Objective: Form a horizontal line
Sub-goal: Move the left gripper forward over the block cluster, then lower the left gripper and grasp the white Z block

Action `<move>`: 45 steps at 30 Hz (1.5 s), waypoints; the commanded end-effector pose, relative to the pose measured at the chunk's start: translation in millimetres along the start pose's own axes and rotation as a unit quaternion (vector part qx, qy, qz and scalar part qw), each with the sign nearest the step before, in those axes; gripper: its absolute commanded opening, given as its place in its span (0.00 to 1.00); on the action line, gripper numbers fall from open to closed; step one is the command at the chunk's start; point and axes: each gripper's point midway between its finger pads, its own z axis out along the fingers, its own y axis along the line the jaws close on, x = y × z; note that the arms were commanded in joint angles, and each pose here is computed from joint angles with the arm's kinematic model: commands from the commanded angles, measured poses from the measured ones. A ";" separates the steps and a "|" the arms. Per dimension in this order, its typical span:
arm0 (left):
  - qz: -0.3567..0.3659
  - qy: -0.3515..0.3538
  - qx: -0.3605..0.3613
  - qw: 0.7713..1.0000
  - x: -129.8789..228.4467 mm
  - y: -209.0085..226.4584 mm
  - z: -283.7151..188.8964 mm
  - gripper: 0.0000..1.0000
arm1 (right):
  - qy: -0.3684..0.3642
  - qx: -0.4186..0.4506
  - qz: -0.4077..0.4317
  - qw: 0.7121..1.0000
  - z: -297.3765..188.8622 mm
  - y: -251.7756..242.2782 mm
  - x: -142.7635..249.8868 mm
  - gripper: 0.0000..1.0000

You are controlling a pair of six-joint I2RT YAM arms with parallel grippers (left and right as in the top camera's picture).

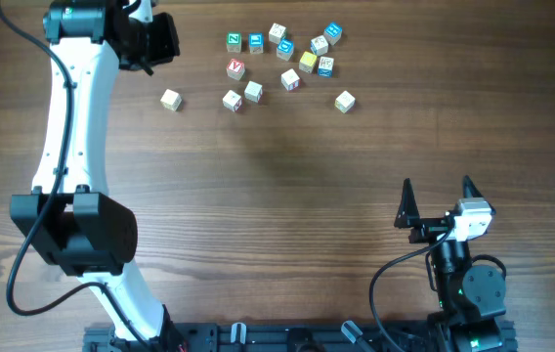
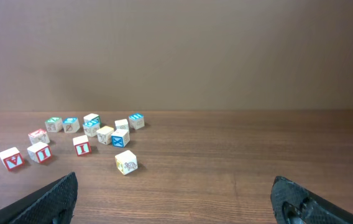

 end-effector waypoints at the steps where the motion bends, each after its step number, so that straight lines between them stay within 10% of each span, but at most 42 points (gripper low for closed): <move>1: -0.012 -0.008 0.013 1.000 -8.5 -5.1 14.1 0.04 | -0.004 0.007 -0.004 1.000 -0.2 -2.9 -1.6 1.00; 17: 0.062 0.158 0.011 0.985 98.0 -82.2 171.7 0.04 | -0.004 0.007 -0.004 1.000 -0.2 -2.9 -1.8 1.00; 30: 0.048 0.149 -0.115 0.981 115.0 -7.2 205.3 0.07 | -0.004 0.007 -0.004 1.000 -0.2 -2.9 -1.8 1.00; 40: 0.008 0.116 -0.113 0.987 94.2 6.4 207.7 0.58 | -0.004 0.007 -0.004 1.000 -0.2 -2.9 -1.8 1.00; 45: 0.116 0.145 -0.096 0.978 114.3 -21.1 209.5 0.62 | -0.004 0.007 -0.004 1.000 -0.2 -2.9 -1.8 1.00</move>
